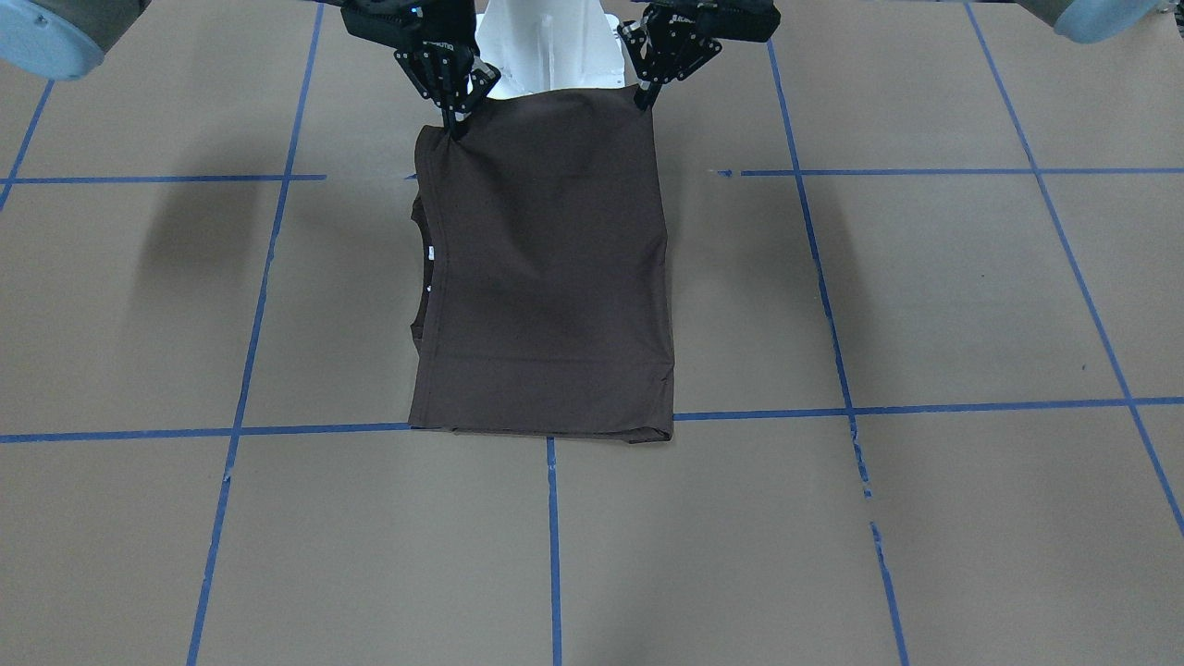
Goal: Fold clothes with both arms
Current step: 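Lift the near edge with both grippers and fold it toward the far edge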
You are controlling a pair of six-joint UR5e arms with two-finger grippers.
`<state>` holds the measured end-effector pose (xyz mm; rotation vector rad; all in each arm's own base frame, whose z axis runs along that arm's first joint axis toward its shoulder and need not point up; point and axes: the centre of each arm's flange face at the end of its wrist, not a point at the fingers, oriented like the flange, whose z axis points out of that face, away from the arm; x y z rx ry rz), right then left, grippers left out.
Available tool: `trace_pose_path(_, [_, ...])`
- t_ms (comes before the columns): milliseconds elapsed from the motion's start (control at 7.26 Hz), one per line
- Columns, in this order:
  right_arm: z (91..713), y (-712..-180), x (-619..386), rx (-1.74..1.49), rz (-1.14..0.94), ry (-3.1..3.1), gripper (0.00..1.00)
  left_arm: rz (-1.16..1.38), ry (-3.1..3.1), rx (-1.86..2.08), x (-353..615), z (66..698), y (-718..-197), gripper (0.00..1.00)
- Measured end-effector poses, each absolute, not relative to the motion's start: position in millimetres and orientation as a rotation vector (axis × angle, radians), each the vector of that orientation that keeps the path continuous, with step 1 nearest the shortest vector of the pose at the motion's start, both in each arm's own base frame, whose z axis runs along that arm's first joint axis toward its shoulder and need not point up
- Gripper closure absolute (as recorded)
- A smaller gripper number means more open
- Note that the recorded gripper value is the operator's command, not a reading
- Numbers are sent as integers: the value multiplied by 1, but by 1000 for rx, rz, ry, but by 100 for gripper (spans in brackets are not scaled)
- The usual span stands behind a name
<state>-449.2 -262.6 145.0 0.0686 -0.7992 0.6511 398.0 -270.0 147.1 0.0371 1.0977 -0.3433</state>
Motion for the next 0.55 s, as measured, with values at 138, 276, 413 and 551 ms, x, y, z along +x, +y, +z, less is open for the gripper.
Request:
trace_pose_path(138, [147, -275, -448, 83, 664, -786, 100, -335, 1084, 62, 405, 145, -282, 100])
trace_pose_path(276, [150, -291, -446, 101, 676, -777, 100, -334, 1066, 97, 408, 145, -302, 100])
trace_pose_path(413, [155, -313, -452, 118, 693, -779, 100, -339, 1041, 129, 414, 146, -326, 100])
trace_pose_path(551, [166, -338, -465, 135, 711, -786, 100, -347, 1015, 161, 420, 147, -352, 100])
